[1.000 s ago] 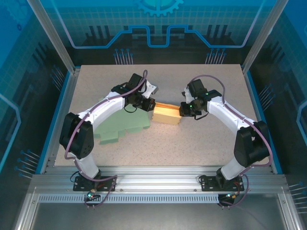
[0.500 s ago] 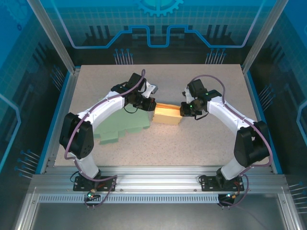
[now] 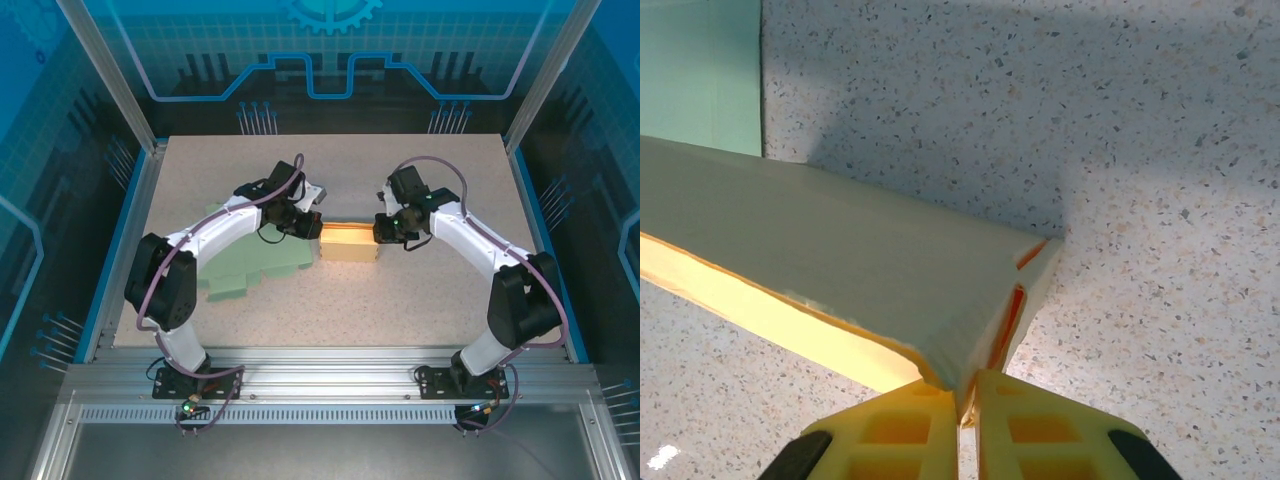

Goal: Fold the paper box

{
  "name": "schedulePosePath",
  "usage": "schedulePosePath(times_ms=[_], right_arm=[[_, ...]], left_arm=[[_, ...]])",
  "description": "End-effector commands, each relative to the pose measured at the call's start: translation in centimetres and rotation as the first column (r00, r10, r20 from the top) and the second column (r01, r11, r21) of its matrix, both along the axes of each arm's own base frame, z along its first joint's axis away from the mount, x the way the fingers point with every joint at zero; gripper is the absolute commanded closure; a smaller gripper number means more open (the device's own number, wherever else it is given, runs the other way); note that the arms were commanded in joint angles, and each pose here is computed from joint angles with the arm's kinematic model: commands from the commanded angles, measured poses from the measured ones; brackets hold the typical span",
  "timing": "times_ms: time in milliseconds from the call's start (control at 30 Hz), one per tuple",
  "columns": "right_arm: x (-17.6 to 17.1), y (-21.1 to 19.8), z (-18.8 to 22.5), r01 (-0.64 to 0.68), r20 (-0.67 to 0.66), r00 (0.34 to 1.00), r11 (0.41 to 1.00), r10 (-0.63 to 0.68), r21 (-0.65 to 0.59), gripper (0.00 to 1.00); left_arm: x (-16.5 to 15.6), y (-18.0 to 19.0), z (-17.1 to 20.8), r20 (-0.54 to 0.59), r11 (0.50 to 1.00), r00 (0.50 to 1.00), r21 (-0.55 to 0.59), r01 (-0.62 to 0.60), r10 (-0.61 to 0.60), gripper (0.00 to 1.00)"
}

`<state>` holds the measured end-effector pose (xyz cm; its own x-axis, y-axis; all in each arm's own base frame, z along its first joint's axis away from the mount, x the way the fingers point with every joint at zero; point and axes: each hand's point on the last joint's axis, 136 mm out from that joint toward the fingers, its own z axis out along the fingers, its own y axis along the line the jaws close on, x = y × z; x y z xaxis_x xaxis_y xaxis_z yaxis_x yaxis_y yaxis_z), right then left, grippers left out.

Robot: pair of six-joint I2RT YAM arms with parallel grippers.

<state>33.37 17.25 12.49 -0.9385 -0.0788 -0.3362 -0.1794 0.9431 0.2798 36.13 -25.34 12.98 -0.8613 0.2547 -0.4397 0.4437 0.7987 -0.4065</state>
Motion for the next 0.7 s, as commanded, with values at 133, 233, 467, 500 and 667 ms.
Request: schedulePosePath(times_ms=[133, 233, 467, 500, 667], right_arm=[[-0.3, 1.1, -0.3, -0.027, 0.014, 1.000, 0.999, 0.028, -0.032, 0.89], [-0.4, 0.8, -0.9, -0.016, 0.009, 1.000, 0.999, 0.016, -0.048, 0.90], [-0.8, 0.6, -2.1, -0.012, 0.006, 1.000, 0.998, 0.012, -0.059, 0.91], [-0.8, 0.6, -2.3, -0.011, 0.006, 1.000, 0.998, 0.011, -0.065, 0.91], [-1.0, 0.3, -3.4, -0.002, 0.000, 1.000, 0.996, 0.002, -0.085, 0.92]], left_arm=[[-0.5, 0.0, -2.5, -0.050, 1.000, 0.999, 0.003, -0.019, 0.019, 0.96], [-0.5, 0.4, -3.1, -0.052, 0.999, 0.998, 0.028, -0.030, 0.031, 0.97], [-0.6, 1.1, -4.0, -0.052, 0.997, 0.997, 0.063, -0.047, 0.050, 0.99], [-0.6, 1.2, -4.1, -0.052, 0.997, 0.997, 0.065, -0.052, 0.055, 0.99], [-1.0, 1.1, -4.3, -0.054, 0.997, 0.996, 0.040, -0.062, 0.064, 0.88]])
